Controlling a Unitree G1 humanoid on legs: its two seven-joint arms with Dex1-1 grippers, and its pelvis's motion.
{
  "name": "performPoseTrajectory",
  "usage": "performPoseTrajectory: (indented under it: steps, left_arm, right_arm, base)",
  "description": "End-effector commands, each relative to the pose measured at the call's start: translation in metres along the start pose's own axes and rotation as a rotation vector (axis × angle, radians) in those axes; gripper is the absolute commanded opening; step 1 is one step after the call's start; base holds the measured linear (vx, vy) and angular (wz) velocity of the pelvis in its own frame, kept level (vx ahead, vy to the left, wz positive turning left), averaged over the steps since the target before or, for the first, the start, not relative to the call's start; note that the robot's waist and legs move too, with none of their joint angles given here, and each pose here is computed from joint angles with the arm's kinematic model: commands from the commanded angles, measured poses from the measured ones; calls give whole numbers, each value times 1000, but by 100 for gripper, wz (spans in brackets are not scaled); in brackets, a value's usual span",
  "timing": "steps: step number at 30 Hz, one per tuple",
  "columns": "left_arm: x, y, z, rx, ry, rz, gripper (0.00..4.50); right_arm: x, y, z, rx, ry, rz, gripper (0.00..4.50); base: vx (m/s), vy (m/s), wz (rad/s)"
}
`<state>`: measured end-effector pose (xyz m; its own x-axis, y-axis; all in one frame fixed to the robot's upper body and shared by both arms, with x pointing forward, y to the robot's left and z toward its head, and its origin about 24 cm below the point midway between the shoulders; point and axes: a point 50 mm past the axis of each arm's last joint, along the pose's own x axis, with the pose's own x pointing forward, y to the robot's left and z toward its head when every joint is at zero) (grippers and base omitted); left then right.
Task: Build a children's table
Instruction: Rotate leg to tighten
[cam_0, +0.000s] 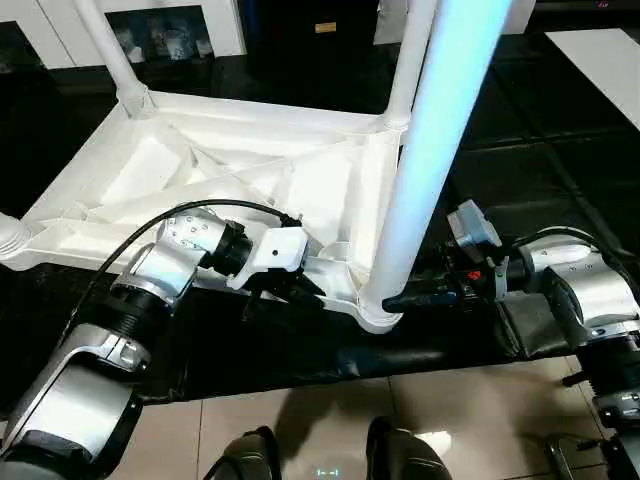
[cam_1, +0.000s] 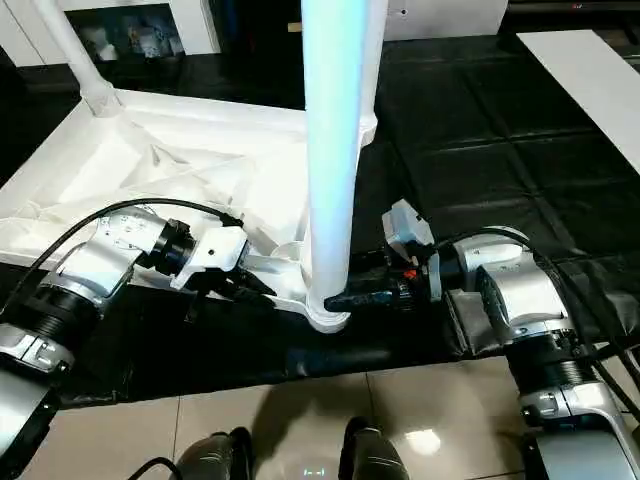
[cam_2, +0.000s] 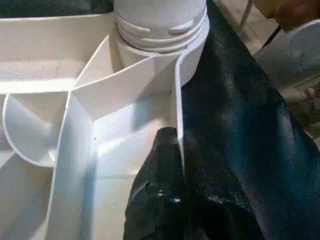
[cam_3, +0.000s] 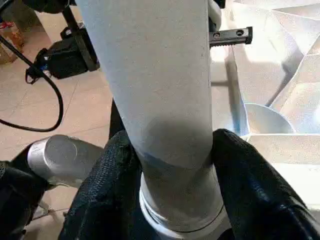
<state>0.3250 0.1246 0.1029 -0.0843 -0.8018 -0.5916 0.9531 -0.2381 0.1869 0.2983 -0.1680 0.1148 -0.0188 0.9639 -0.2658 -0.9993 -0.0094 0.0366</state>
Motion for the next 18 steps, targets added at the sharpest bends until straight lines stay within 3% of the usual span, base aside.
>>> performPoseTrajectory:
  steps: [1, 8, 11, 15, 18]
  left_arm:
    - [4, 2, 4, 2, -3, -9, 0]
    - [9, 12, 13, -130, -53, 193, 0]
    - [21, 21, 27, -197, -102, 335, 0]
    - [35, 32, 39, -245, -129, 456, 0]
    - [51, 43, 51, -298, -150, 577, 0]
  right_arm:
    - [9, 7, 2, 26, -46, 74, 195]
    - [29, 12, 2, 98, -106, -123, 194]
    - [52, 6, 3, 169, -171, -358, 194]
    - [73, 1, 5, 207, -205, -513, 194]
    - [93, -11, 9, 282, -239, -731, 193]
  base:
    - [0, 0, 0]
    - [0, 0, 0]
    - [0, 0, 0]
    - [0, 0, 0]
    - [0, 0, 0]
